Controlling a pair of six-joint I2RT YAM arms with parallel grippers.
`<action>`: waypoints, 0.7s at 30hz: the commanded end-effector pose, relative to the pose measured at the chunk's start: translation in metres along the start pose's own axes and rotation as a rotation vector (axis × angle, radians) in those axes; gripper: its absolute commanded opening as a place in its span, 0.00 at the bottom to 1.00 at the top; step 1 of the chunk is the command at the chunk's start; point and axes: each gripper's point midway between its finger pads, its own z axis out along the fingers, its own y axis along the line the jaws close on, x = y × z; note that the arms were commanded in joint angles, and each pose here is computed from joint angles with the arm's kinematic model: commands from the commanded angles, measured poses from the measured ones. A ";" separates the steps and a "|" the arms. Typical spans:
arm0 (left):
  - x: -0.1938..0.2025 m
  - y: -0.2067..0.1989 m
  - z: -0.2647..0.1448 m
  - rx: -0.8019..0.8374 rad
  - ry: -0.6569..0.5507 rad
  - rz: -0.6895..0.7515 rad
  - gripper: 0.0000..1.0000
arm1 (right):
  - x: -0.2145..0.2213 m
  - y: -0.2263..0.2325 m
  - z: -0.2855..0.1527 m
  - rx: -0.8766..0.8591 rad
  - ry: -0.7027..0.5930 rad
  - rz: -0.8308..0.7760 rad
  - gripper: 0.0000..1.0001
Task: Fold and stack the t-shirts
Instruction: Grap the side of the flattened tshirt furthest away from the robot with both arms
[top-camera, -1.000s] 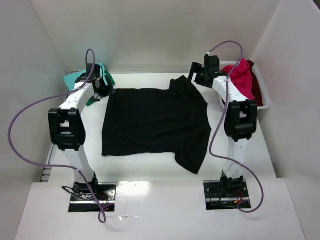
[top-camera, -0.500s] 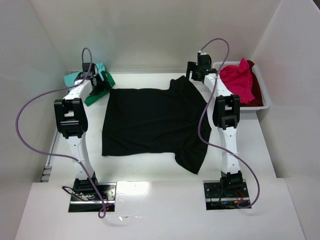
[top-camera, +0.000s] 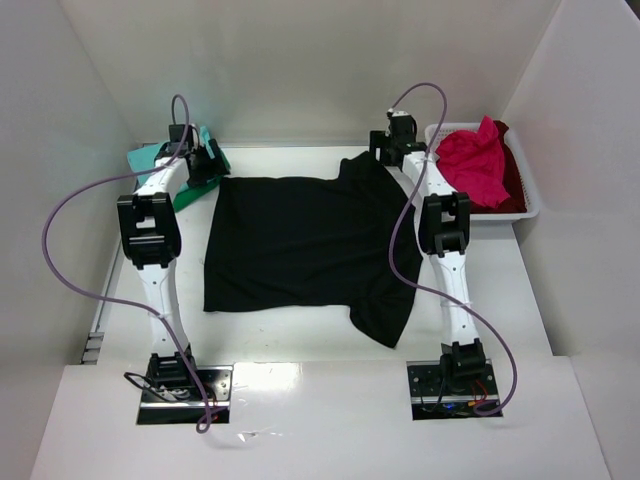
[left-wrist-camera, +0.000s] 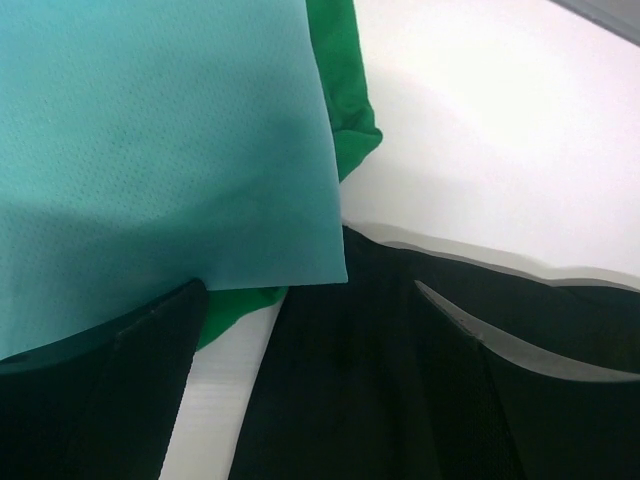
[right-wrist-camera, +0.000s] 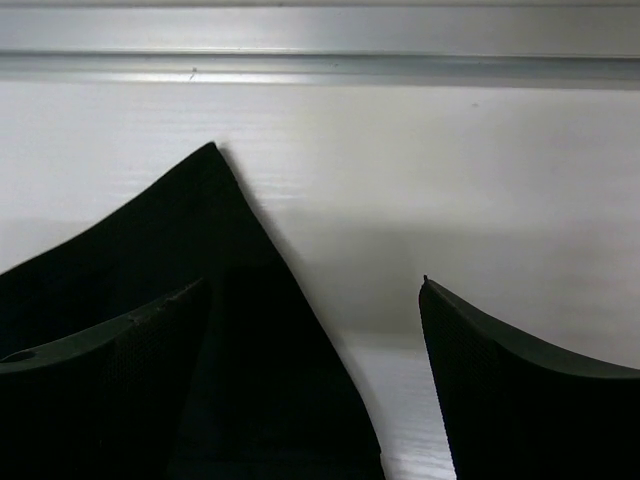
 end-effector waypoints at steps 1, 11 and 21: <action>-0.009 -0.005 0.005 0.028 -0.018 0.024 0.89 | -0.004 0.021 0.002 -0.061 -0.015 -0.063 0.89; -0.005 -0.003 0.004 0.022 -0.001 0.039 0.89 | 0.003 0.021 0.005 -0.068 0.008 -0.075 0.68; 0.001 -0.004 0.006 0.034 0.031 0.044 0.89 | 0.017 0.031 0.003 -0.055 0.049 -0.114 0.37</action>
